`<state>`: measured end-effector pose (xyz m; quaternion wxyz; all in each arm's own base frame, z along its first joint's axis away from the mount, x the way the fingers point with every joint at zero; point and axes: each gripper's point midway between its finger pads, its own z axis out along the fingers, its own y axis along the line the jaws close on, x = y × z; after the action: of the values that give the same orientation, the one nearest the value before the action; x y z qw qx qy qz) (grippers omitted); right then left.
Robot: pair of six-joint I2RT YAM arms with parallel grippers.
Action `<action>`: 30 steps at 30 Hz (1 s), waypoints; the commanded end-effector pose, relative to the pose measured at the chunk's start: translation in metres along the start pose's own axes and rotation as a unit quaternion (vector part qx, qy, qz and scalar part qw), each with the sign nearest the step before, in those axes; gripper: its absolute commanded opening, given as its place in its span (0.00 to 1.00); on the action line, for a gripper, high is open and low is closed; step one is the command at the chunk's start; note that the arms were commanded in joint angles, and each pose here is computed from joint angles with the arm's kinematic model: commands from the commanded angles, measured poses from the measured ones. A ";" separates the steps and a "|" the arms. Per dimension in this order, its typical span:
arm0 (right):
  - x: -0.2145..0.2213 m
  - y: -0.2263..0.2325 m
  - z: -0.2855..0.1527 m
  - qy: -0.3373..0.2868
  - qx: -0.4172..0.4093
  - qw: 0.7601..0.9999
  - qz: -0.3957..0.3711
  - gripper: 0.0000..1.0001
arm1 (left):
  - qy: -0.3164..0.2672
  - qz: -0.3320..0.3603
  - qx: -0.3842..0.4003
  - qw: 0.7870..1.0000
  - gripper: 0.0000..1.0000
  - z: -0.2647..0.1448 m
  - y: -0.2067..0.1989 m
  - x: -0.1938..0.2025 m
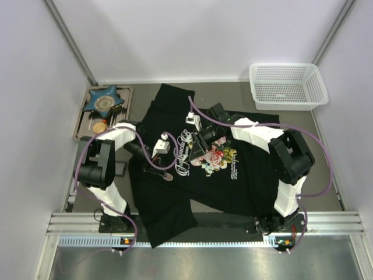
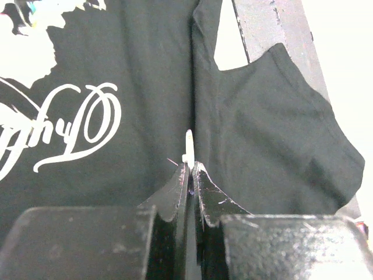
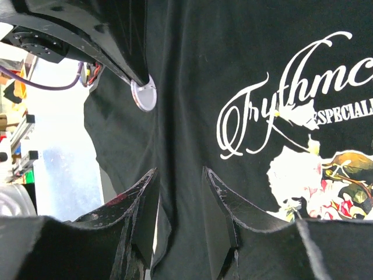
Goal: Pin the brooch onto the clothing
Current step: Open the brooch.
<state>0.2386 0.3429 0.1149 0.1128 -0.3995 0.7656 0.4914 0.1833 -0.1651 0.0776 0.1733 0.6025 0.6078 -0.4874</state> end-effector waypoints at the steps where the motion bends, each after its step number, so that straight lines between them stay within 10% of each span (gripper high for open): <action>1: -0.019 0.008 -0.006 -0.026 -0.018 0.999 -0.024 0.36 | -0.026 0.042 0.012 0.999 0.00 -0.009 -0.043 -0.027; 7: -0.032 0.018 -0.005 -0.041 -0.043 0.998 -0.008 0.50 | -0.028 0.226 -0.099 0.969 0.00 -0.021 -0.045 -0.055; 16: -0.041 0.078 0.006 -0.043 -0.165 0.982 -0.083 0.54 | 0.014 0.491 -0.209 0.846 0.00 -0.034 -0.049 -0.087; 22: -0.034 0.105 0.015 -0.023 -0.214 0.971 -0.105 0.51 | 0.028 0.589 -0.212 0.779 0.00 -0.026 -0.057 -0.089; 30: -0.030 0.117 0.031 -0.003 -0.241 0.965 -0.106 0.49 | 0.032 0.638 -0.205 0.741 0.00 -0.025 -0.061 -0.098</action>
<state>0.1711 0.3948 0.1804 0.0564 -0.4644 0.6183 0.6316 0.1567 -0.1809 0.1777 0.5182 0.8052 0.2485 -0.1462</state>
